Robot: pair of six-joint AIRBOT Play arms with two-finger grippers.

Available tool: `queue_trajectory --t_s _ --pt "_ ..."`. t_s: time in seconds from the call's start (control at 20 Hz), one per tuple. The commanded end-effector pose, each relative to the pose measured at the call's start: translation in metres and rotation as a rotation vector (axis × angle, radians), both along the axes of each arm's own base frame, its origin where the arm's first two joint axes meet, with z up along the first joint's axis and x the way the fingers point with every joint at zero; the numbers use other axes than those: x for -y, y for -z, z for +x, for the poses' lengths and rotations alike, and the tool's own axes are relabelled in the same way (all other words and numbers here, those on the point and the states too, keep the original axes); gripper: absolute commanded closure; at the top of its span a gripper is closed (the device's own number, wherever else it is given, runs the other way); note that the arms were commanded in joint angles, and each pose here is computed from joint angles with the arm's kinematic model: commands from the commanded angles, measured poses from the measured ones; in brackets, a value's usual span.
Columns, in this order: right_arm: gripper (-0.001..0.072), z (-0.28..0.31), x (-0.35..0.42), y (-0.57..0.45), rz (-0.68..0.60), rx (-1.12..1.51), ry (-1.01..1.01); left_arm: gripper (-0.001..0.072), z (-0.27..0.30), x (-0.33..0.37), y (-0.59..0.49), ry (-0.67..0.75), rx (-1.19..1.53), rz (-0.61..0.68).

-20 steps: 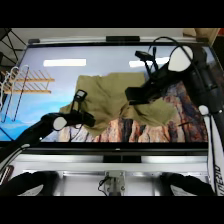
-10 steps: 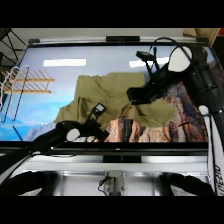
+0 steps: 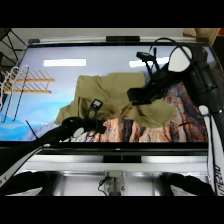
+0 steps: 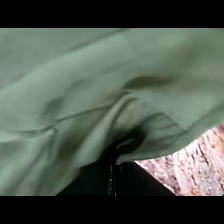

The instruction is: Fold the shirts.

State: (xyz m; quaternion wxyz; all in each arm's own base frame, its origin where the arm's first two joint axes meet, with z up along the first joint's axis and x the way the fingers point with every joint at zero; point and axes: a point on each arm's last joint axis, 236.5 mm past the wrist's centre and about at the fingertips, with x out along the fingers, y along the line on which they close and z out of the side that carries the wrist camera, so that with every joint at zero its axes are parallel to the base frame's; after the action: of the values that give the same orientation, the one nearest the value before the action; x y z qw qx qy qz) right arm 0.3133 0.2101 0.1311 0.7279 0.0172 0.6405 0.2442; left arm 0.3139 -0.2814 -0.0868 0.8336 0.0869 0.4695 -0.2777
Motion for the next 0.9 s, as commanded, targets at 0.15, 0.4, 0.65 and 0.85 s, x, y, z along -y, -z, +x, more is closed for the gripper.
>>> queue_trajectory --t_s 0.15,0.4,0.65,0.85 --pt "0.0642 -0.012 0.006 0.002 -0.030 -0.035 -0.044 0.0661 0.042 -0.058 -0.131 -0.032 0.250 0.052" --pt "0.0643 -0.018 0.007 0.013 -0.261 0.066 -0.094 0.0660 0.028 -0.120 -0.233 -0.233 0.256 -0.081" --pt "0.0643 0.035 -0.024 -0.006 -0.280 0.391 0.038 0.0659 0.009 -0.146 -0.181 -0.285 0.035 0.036" --pt "0.0643 0.062 -0.038 -0.006 -0.225 0.459 0.116 0.0658 0.043 -0.170 -0.184 -0.402 0.091 -0.014"
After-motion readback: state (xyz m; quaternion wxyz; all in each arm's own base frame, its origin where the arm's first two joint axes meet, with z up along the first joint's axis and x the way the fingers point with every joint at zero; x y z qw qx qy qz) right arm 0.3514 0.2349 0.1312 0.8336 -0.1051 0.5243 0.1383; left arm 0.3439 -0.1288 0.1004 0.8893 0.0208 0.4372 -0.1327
